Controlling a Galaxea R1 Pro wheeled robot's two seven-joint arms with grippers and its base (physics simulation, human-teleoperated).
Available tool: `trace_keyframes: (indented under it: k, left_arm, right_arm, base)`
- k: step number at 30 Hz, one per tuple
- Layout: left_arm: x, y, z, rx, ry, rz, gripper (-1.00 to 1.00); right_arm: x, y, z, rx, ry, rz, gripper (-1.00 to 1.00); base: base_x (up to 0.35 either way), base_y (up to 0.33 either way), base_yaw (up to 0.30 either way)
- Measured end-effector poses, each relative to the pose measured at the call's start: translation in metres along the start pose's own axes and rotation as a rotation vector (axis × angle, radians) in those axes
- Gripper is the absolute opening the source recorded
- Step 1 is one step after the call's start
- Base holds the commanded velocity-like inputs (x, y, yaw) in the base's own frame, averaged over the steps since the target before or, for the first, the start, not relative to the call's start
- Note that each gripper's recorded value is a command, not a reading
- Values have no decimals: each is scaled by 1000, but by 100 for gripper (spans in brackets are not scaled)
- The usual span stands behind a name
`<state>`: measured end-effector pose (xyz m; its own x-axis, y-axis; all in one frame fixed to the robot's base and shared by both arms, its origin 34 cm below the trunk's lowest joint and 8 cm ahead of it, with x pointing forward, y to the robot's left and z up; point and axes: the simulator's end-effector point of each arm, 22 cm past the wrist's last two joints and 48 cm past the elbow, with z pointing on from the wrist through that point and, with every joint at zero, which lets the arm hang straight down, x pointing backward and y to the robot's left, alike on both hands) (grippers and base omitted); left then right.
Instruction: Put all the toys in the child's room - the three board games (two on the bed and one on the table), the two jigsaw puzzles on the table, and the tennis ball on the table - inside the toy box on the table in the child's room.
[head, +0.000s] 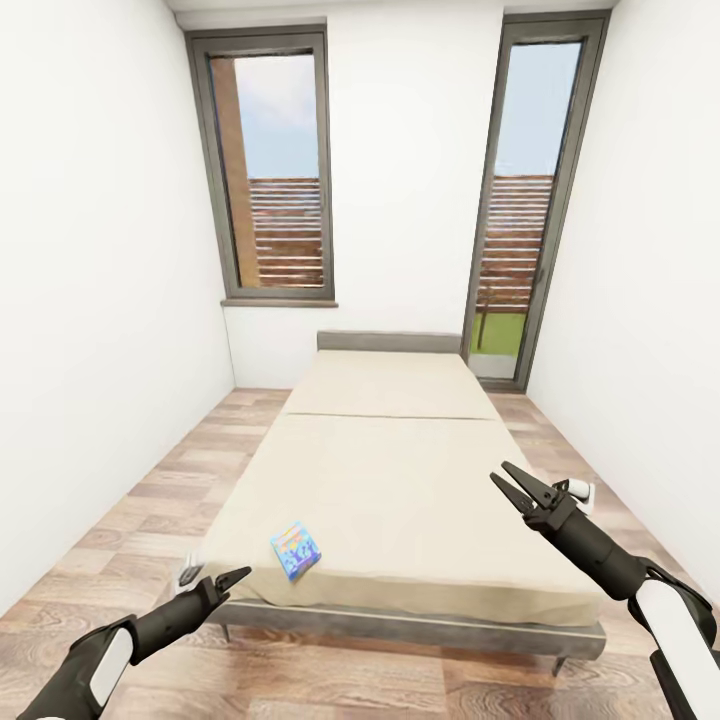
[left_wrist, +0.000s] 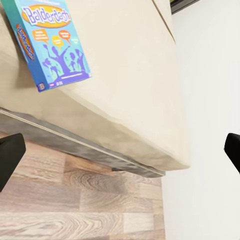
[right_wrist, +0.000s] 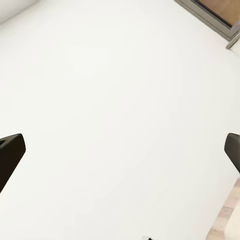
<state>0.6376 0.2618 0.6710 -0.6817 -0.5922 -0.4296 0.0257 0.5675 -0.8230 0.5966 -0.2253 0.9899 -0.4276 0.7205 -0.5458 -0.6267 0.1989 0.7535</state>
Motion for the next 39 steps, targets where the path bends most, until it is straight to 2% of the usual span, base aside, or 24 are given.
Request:
trace_keyframes:
  k: [9, 18, 39]
  left_arm:
    - [11, 15, 5, -2, 3, -5, 100]
    - [24, 30, 12, -1, 8, -12, 100]
    - [45, 66, 21, -7, 6, -14, 100]
  right_arm:
    - [9, -8, -11, -14, 9, 8, 100]
    - [24, 7, -25, -139, 17, 13, 100]
    - [51, -19, -44, -151, 4, 11, 100]
  base:
    - [0, 0, 0]
    - [0, 0, 0]
    - [0, 0, 0]
